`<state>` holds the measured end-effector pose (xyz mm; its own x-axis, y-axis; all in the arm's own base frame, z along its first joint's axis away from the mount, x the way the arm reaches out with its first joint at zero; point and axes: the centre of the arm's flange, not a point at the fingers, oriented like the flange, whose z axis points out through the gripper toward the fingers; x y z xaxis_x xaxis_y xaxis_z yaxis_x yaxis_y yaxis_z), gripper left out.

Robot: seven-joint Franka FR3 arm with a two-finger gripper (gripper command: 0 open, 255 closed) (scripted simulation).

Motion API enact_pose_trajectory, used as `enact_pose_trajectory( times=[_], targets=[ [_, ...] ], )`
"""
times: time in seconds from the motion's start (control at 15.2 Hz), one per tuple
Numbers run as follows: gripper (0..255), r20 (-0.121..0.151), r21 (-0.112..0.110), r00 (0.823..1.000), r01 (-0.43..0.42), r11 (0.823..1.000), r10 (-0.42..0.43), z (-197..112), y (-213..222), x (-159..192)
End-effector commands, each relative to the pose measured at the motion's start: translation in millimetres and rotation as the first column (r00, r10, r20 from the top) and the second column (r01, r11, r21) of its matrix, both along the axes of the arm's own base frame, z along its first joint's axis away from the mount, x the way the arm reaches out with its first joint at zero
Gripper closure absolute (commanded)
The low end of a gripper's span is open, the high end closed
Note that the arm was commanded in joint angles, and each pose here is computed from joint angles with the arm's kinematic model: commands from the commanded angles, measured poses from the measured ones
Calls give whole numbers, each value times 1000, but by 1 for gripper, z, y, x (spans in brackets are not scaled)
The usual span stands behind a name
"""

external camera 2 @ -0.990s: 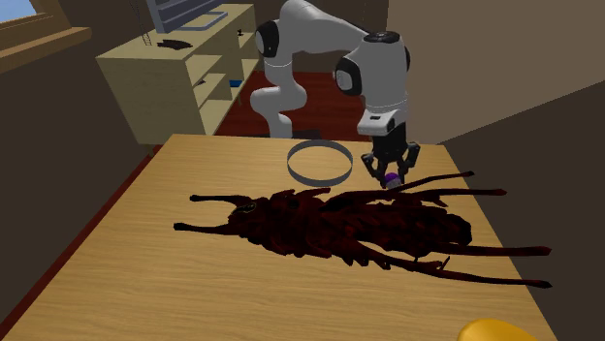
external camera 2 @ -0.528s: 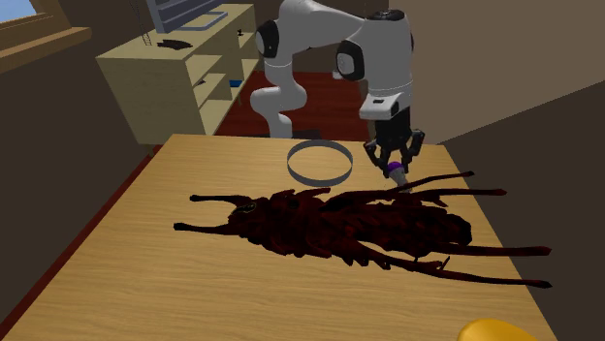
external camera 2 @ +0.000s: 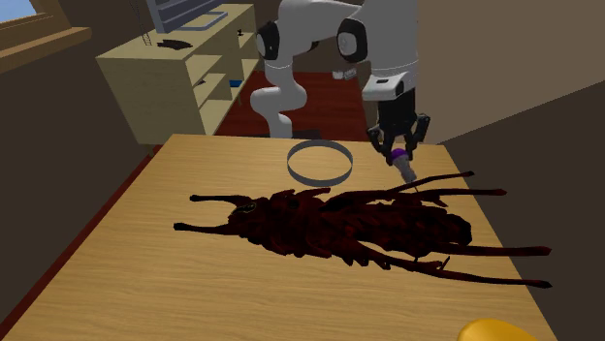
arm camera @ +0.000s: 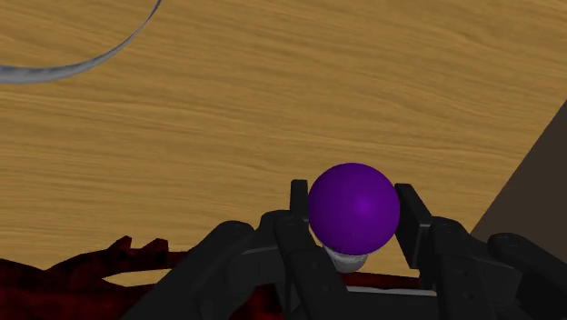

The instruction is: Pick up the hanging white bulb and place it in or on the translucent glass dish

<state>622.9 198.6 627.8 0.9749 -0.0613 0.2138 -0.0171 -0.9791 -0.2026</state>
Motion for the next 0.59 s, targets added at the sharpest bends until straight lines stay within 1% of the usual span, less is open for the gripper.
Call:
enact_pose_trajectory(
  times=[0.0,0.53],
  targets=[
    [255,0,0,1000,0,1000,0,9,1,0],
    [255,0,0,1000,0,1000,0,14,-72,-77]
  ],
)
